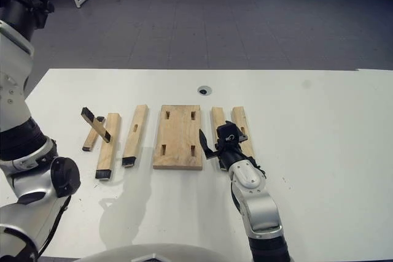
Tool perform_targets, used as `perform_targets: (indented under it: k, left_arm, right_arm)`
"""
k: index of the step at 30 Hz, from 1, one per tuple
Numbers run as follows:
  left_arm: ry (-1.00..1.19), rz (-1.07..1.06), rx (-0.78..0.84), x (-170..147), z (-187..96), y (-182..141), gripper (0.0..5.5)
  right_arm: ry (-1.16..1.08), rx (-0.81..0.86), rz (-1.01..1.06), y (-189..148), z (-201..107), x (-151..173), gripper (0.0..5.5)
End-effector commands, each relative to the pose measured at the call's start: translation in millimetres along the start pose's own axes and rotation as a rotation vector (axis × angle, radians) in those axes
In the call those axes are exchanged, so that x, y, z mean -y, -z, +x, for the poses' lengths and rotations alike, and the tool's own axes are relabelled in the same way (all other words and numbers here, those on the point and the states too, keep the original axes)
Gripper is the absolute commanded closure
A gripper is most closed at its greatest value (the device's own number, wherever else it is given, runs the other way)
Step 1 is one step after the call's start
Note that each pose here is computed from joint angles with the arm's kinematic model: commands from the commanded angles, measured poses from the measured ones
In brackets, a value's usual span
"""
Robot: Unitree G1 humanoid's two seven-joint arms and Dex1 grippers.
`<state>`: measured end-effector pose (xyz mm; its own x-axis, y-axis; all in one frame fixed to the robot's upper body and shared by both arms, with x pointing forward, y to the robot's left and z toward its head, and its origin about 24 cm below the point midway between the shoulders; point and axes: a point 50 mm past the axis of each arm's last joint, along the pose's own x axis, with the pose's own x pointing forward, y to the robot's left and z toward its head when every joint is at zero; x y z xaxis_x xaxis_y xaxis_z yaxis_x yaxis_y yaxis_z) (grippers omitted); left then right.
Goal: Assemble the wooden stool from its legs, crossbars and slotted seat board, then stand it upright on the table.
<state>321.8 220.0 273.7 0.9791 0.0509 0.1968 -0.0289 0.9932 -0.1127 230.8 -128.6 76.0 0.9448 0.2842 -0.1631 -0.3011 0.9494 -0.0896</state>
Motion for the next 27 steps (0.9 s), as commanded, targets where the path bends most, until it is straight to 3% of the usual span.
perform_targets:
  k: [1,2,4,9,11,14,16,17,19,23,27]
  left_arm:
    - [-0.054,-0.049,-0.506,-25,-28,154,2.75]
    - [-0.056,-0.052,-0.593,-27,-43,184,2.75]
    - [-0.056,-0.077,-0.65,-28,-60,209,2.75]
    - [-0.064,-0.061,-0.502,-34,-38,178,2.75]
    - [-0.052,-0.064,-0.397,-31,-23,147,2.75]
    - [0.034,-0.097,-0.113,-10,-3,52,2.75]
    - [0.077,-0.109,0.017,-1,-7,4,2.75]
    - [0.081,-0.101,0.023,-1,-13,-4,2.75]
    - [0.063,-0.055,-0.05,-6,-32,10,2.53]
    - [0.067,0.103,-0.255,7,-109,77,1.94]
    - [0.032,0.139,-0.448,19,-169,115,1.15]
  right_arm:
    - [0.012,-0.005,0.014,0,0,0,0.98]
    - [0.011,-0.004,0.014,0,1,1,0.98]
    - [0.017,-0.001,0.02,-1,2,3,0.98]
    - [0.031,-0.007,0.043,1,1,0,0.98]
    - [0.03,-0.006,0.044,1,2,0,0.98]
    - [0.037,-0.008,0.042,1,0,1,0.98]
    - [0.046,-0.011,0.044,3,-1,2,0.98]
    - [0.047,-0.012,0.045,3,-2,1,0.98]
    - [0.049,-0.013,0.045,4,-3,1,0.98]
    - [0.067,-0.027,0.043,7,-9,5,0.98]
    - [0.065,-0.043,0.044,11,-14,5,0.98]
